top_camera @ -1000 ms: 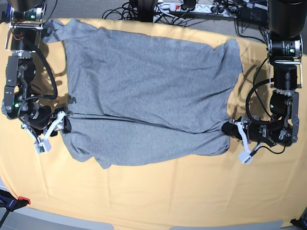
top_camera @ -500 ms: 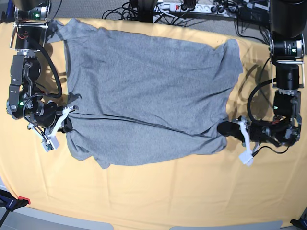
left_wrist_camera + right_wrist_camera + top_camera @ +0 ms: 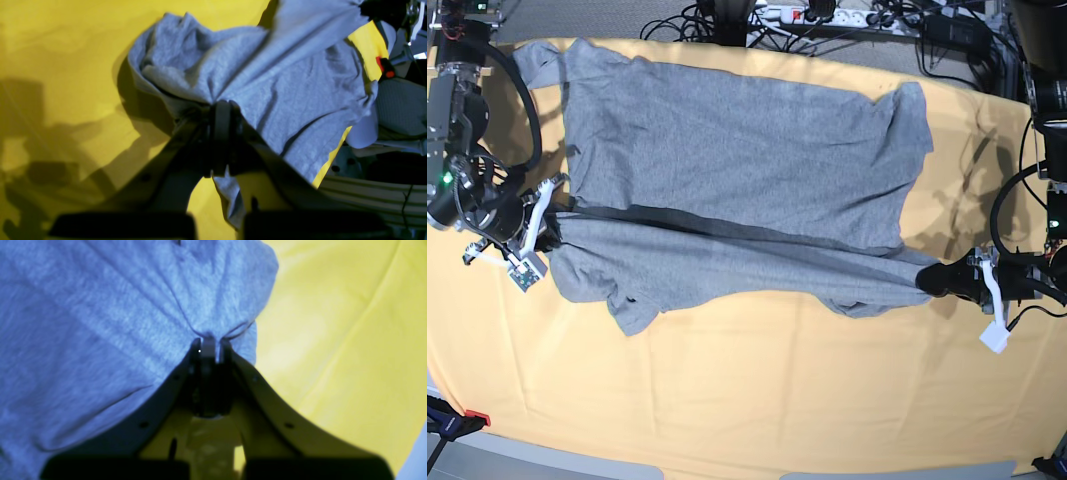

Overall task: Layout the t-shirt on the table in an organized manner, then fold the t-shirt properly
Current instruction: 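Lay the held hem down across the shirt body with both grippers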

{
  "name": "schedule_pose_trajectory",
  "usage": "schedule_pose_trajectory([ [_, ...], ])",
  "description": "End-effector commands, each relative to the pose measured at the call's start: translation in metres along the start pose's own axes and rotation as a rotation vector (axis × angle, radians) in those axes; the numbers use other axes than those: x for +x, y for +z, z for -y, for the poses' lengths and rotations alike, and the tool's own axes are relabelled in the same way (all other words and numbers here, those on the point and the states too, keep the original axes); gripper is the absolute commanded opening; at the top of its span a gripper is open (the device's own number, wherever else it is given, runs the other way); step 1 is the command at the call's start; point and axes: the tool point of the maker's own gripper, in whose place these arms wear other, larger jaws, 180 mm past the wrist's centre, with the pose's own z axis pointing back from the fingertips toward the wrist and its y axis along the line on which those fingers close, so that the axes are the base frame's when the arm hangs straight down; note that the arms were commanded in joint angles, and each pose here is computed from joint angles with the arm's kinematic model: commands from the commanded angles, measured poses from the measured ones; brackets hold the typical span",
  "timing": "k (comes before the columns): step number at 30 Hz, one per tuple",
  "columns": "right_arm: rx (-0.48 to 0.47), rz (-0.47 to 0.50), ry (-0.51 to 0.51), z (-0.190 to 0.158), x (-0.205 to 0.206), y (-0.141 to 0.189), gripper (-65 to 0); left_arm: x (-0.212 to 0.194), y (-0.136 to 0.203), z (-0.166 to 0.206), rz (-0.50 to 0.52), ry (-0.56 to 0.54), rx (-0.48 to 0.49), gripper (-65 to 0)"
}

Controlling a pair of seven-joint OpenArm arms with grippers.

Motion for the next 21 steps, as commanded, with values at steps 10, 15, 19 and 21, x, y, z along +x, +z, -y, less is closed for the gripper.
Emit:
schedule_pose_trajectory([
  [10, 0.101, -0.111, 0.07, -0.016, -0.031, 0.013, -65.0, -0.014, 0.012, -0.006, -0.004, 0.07, 0.027, -65.0],
  [15, 0.196, -0.125, 0.081, -0.029, -0.034, 0.019, -65.0, -0.033, 0.013, -0.008, -0.04, 0.117, 0.04, -65.0],
  [19, 0.256, -0.156, 0.071, -0.039, -0.044, 0.024, -65.0, -0.054, 0.012, -0.003, -0.087, 0.113, 0.042, -65.0],
  [21, 0.255, -0.179, 0.077, -0.037, -0.05, 0.026, -65.0, -0.061, 0.014, 0.0, -0.111, 0.096, 0.045, -65.0],
])
